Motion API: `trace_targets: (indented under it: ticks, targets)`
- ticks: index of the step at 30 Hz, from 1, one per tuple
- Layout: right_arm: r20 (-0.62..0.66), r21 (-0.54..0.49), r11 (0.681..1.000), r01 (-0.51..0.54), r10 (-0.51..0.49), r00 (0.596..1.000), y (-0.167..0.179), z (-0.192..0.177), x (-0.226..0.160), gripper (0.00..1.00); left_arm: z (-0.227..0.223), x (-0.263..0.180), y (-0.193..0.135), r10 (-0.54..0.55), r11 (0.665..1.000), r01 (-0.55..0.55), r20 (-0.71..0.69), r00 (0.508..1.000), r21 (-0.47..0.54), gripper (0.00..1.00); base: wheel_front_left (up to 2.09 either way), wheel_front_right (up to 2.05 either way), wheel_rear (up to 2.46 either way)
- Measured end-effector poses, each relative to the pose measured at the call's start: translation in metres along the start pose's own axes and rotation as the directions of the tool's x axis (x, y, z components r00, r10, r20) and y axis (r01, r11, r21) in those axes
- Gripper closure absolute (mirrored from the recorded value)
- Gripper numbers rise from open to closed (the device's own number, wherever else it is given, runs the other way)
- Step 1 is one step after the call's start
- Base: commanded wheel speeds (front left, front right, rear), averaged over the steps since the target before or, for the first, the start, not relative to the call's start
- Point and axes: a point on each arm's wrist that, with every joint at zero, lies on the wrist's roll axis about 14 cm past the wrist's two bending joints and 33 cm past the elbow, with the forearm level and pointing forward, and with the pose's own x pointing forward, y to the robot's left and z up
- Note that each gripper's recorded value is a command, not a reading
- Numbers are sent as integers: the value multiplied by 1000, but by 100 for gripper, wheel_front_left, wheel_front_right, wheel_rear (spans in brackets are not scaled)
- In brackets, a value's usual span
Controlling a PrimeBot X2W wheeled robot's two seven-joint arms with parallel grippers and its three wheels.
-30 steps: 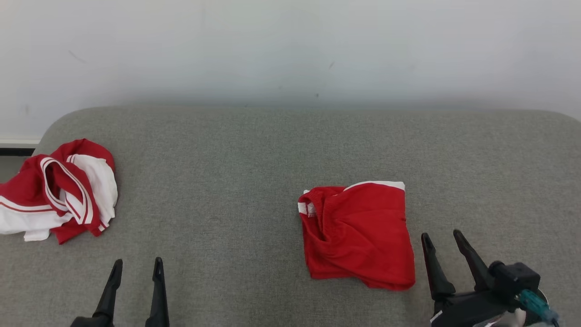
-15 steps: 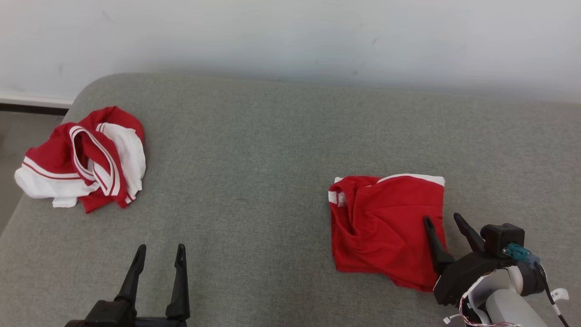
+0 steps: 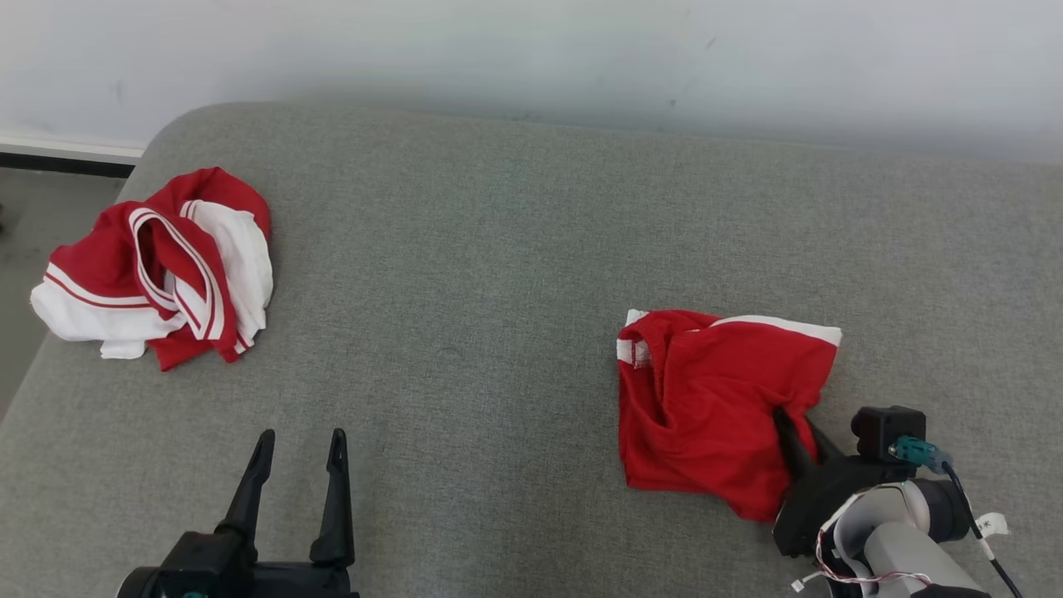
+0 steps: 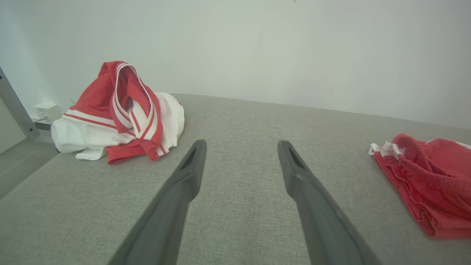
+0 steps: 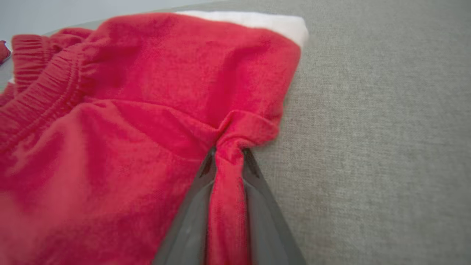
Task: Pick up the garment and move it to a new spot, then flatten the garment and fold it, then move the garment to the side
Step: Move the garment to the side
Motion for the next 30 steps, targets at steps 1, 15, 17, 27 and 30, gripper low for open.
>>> trace_targets:
  ticks: [1,15,17,27,30]
  targets:
    - [1,-2,1000,-2,2,1000,0,1,1,100,0,1,-1,-3,1000,3,-1,1000,-2,0,0,0,0]
    - [70,-294,956,-7,29,997,-42,83,36,100,-9,35,-24,-60,998,60,-8,998,-26,0,0,0,0]
    - [89,-333,943,15,15,996,-58,100,40,100,-11,45,-28,-71,997,71,-7,997,-22,0,0,0,0]
    - [126,-421,888,182,-142,982,-171,141,36,100,-42,100,-59,-192,981,193,-26,981,25,0,0,0,0]
    - [114,-440,871,218,-187,976,-198,140,29,100,-58,111,-71,-233,972,235,-44,971,28,0,0,0,0]
